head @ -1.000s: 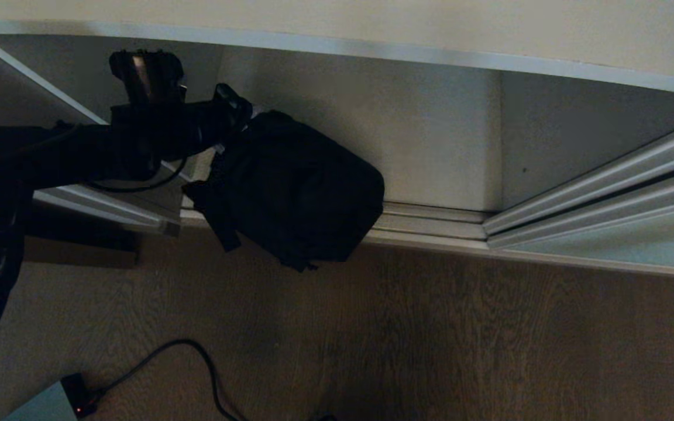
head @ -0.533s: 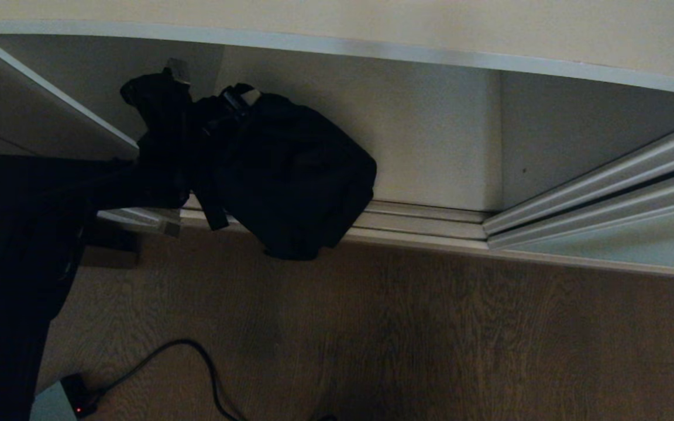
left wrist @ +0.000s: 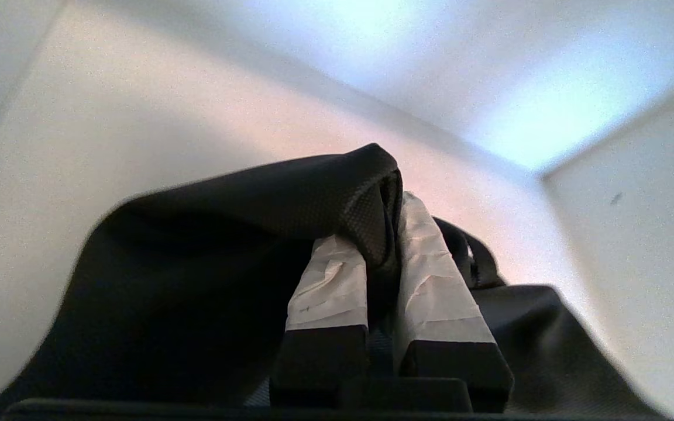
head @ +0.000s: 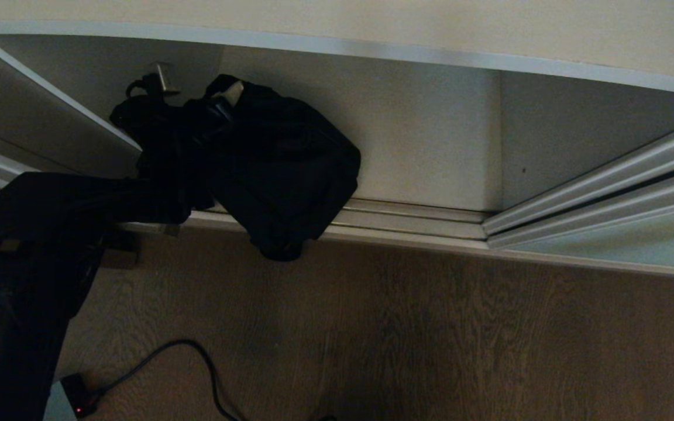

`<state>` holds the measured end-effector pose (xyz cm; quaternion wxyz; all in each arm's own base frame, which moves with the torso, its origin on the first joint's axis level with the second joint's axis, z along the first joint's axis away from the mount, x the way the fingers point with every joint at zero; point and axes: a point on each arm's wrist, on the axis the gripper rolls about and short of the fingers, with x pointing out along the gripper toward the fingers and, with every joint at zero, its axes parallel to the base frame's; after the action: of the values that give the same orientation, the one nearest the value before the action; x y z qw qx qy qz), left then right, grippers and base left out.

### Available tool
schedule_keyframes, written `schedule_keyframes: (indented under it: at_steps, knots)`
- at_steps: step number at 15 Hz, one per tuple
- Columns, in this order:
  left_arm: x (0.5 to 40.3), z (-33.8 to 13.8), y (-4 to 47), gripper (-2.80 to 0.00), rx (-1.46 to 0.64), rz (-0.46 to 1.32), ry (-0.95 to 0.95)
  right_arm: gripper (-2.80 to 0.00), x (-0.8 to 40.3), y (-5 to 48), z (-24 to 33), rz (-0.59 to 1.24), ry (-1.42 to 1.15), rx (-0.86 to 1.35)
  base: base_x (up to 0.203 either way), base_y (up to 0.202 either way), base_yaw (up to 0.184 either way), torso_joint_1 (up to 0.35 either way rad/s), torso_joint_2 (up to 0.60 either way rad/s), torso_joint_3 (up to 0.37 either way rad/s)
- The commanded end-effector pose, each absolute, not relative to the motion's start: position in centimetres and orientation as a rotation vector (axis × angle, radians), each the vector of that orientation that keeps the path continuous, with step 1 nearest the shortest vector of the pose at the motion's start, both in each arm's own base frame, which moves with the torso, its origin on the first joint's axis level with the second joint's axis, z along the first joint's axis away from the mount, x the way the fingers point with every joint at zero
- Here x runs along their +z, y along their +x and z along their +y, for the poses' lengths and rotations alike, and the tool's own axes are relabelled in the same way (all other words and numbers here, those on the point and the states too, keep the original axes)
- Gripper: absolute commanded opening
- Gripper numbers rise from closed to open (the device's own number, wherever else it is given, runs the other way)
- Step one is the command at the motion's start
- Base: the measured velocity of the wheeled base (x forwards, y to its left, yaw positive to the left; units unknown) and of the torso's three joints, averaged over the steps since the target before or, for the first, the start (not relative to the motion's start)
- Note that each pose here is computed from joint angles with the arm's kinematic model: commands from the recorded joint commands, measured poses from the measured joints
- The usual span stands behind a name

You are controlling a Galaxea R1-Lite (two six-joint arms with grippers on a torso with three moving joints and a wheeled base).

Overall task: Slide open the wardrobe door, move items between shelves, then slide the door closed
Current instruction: Place the basket on the lower shelf

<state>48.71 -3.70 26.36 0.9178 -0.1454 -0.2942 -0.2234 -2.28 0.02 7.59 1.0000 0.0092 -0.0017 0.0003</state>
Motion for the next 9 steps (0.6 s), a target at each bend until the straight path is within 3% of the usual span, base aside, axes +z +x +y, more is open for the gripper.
schedule_keyframes:
  at_steps: [1,6,9]
  knots:
    - [25.3,-3.5,49.3,-2.80,-0.440,-0.591,-0.263,-2.80,7.5,-2.3,0.0,-0.005,0.018,0.002,0.000,0.000,0.000,0.000,0.00,0.000]
    - [23.2,-3.7,50.3,-2.80,-0.381,-0.574,-0.194,-2.80,7.6,-2.3,0.0,-0.005,0.018,0.002,0.000,0.000,0.000,0.000,0.00,0.000]
    - [24.0,-3.8,49.9,-2.80,-0.337,-0.609,-0.157,-2.80,7.6,-2.3,0.0,-0.005,0.018,0.002,0.000,0.000,0.000,0.000,0.00,0.000]
